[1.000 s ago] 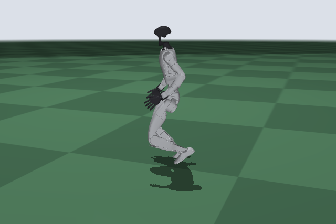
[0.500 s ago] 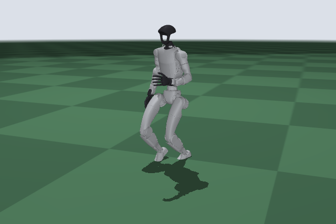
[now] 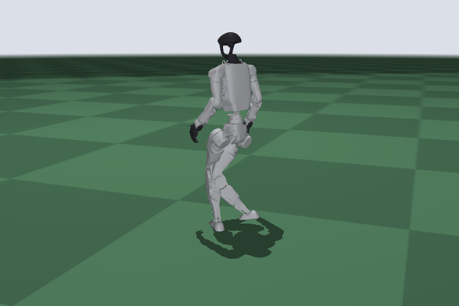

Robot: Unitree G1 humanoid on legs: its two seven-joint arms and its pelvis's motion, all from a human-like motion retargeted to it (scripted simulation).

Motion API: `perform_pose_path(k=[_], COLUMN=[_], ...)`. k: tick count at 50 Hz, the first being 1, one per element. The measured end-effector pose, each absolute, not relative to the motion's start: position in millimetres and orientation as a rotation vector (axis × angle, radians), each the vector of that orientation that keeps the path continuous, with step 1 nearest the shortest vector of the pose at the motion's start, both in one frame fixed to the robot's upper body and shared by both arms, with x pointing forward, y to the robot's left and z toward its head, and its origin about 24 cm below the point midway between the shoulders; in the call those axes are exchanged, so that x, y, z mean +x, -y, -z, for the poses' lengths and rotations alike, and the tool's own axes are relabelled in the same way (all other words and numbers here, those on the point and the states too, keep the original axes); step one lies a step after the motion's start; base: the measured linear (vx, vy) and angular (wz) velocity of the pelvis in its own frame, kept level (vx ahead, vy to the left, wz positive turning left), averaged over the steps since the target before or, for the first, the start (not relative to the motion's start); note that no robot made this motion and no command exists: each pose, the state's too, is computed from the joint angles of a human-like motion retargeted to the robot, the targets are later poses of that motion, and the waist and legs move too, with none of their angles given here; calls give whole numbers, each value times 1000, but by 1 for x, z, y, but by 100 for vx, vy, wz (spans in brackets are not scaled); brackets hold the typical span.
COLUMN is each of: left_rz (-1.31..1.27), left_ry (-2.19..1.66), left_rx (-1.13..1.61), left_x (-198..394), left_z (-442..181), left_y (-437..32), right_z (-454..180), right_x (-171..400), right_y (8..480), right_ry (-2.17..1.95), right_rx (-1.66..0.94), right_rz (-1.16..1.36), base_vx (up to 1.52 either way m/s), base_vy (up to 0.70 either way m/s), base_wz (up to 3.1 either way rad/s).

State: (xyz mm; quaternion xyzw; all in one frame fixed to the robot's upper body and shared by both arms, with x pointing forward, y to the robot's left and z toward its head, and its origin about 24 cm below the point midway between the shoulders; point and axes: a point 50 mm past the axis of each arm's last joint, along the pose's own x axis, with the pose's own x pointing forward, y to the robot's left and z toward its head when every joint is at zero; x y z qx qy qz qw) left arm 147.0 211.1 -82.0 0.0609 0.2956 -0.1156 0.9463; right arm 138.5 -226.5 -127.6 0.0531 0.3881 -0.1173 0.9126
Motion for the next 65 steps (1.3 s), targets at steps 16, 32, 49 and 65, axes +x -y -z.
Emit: perform_pose_path(k=[16, 32, 49, 65], left_rz=[-176, -205, -34, 150], left_ry=[-1077, -1066, -844, -935], left_rx=[-70, -176, 105, 214], left_x=[59, 70, 148, 122], left_z=[157, 159, 133, 146], left_y=[-218, -216, -220, -202], right_z=[138, 140, 144, 137], right_x=[135, 141, 133, 149], right_y=[246, 230, 233, 221], right_ry=[-943, -993, -1037, -945], right_rx=[-121, -297, -323, -361], right_rz=[262, -85, -138, -228], base_vx=[3, -11, -12, 2], base_vy=[12, 3, 6, -1], base_wz=[-577, -293, -54, -44])
